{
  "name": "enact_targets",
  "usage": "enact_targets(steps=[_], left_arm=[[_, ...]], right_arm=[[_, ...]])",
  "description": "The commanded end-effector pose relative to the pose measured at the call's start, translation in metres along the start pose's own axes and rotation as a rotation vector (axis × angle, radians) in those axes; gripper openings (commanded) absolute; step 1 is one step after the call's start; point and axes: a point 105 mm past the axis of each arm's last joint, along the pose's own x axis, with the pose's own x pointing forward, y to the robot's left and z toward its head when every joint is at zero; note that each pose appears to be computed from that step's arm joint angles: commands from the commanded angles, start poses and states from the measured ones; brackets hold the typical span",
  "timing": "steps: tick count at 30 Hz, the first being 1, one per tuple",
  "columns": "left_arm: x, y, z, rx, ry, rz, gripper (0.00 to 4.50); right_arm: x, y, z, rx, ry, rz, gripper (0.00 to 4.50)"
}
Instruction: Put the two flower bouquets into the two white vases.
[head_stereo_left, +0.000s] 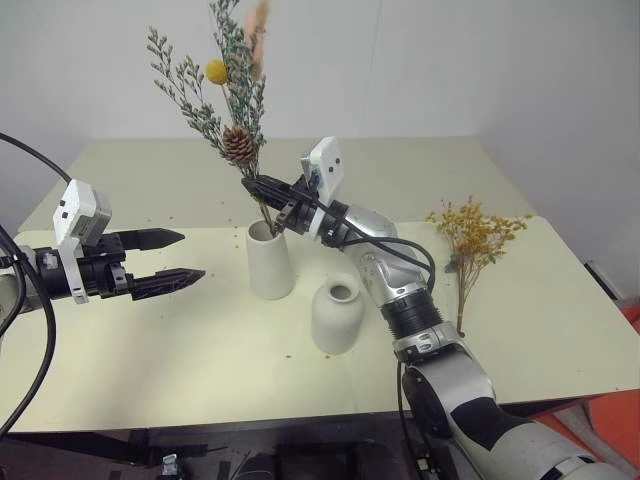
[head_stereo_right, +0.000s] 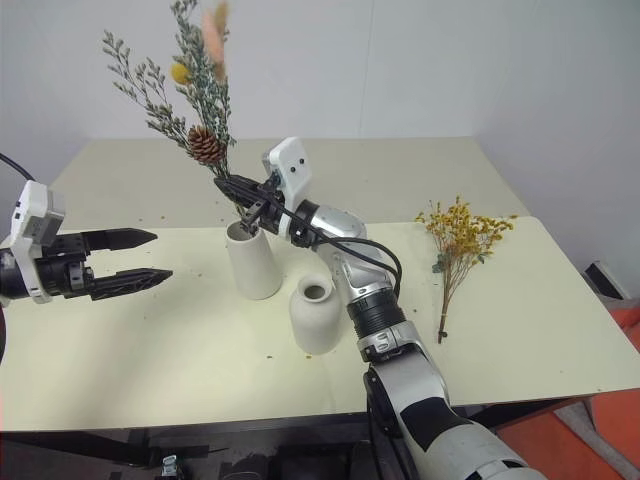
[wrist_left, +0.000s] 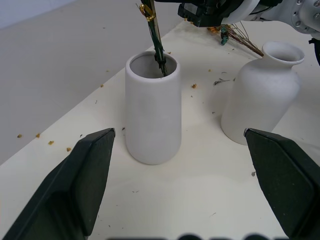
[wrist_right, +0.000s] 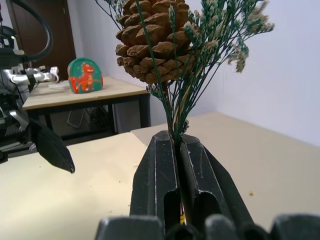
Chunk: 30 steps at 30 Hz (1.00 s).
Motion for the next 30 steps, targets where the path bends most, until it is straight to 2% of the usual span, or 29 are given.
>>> enact_targets(steps=[1, 11, 21, 30], left_arm=[[-0.003, 0.001, 0.010, 0.055, -0.015, 0.019, 4.50], [-0.002, 0.004, 0.009, 0.060, -0.014, 0.017, 4.50], [0.002, 0.008, 0.007, 0.067, -0.005, 0.012, 4.50], [0.004, 0.008, 0.004, 0.071, -0.003, 0.008, 4.50]], right_arm=[[0.001, -0.001, 0.021, -0.028, -0.076, 0.000, 0.84], [-0.003, 0.002, 0.028, -0.016, -0.071, 0.014, 4.43], [-0.018, -0.013, 0.014, -0.057, 0.052, -0.042, 4.47], [-0.033, -0.029, 0.022, -0.095, 0.036, -0.111, 4.47]])
